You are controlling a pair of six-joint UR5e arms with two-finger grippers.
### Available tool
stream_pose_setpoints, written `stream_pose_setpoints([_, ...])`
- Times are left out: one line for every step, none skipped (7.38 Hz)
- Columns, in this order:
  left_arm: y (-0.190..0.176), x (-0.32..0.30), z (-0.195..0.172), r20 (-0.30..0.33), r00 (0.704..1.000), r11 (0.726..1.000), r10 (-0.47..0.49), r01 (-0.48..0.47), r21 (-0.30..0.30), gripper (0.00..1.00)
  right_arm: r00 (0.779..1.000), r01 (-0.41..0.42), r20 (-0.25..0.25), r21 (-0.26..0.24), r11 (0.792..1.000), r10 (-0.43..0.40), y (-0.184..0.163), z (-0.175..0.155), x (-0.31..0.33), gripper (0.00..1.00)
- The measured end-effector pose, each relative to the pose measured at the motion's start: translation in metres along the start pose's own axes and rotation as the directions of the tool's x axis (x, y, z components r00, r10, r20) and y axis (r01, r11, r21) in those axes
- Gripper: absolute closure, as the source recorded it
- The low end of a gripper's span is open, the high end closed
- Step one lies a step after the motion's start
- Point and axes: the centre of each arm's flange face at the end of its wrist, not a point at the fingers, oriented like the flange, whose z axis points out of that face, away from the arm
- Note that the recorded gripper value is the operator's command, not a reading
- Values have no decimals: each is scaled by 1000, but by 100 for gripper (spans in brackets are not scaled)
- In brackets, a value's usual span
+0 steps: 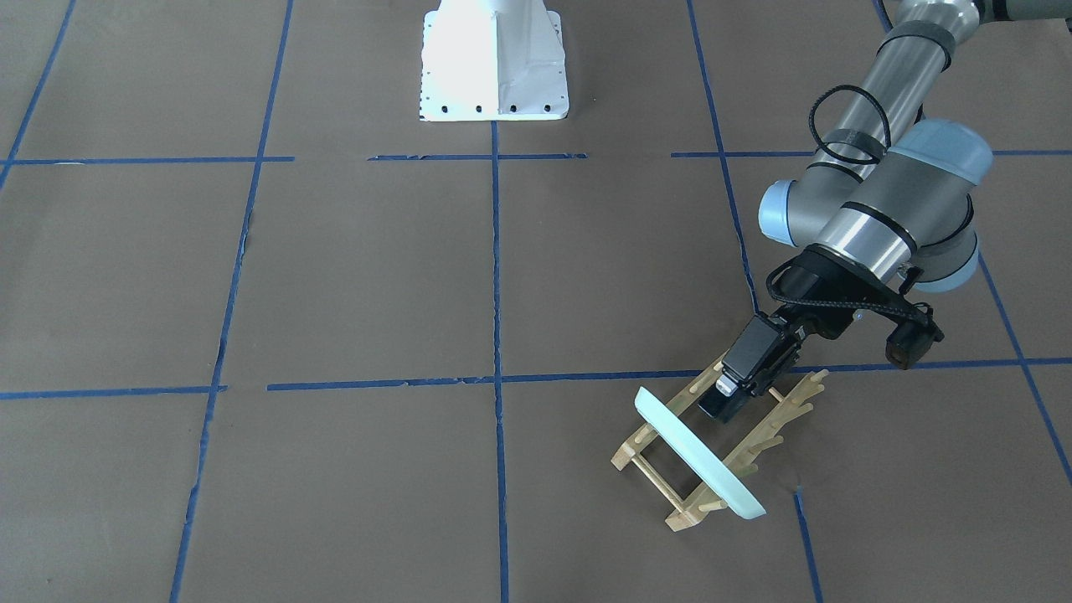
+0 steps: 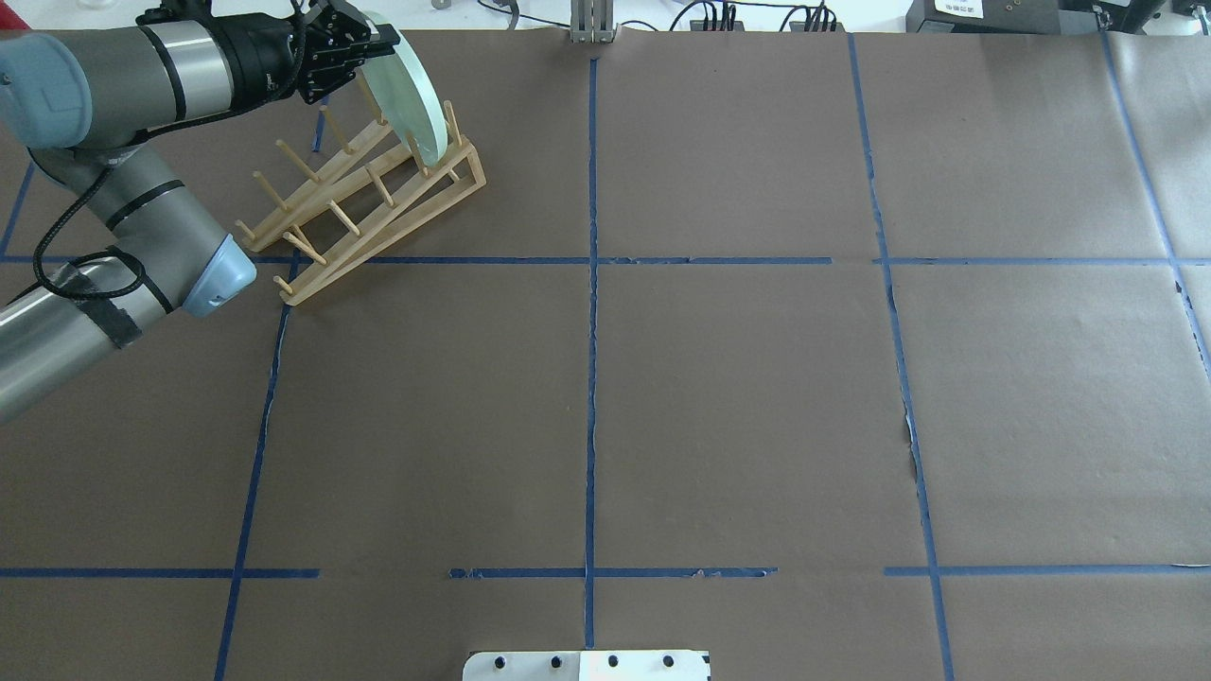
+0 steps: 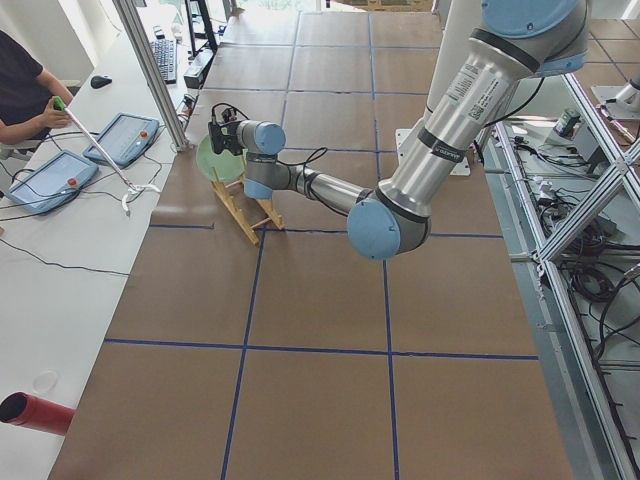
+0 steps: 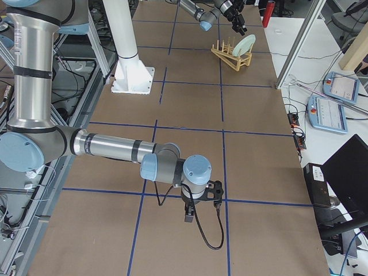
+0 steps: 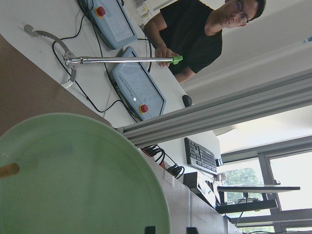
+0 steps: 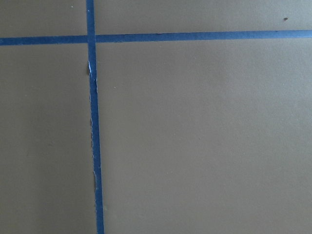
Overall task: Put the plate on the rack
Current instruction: 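Open the left gripper and withdraw it away from the plate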
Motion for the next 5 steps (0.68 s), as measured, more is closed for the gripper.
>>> stream_pose_setpoints([-7,3,-6,24,1000,1000,13,-12,-10,0,1000,0,0,0,1000,0,0,0,0,0])
stream_pose_setpoints([-24,6,-17,96,994,998,45,-41,-43,0,1000,0,0,0,1000,0,0,0,0,0])
stream_pose_setpoints([-46,4,-35,199,974,992,105,-87,-94,0,1000,0,0,0,1000,0,0,0,0,0])
stream_pose_setpoints([-66,-14,-63,302,936,978,182,-140,-154,0,1000,0,0,0,1000,0,0,0,0,0])
stream_pose_setpoints([-85,-45,-103,385,883,956,268,-194,-220,0,1000,0,0,0,1000,0,0,0,0,0])
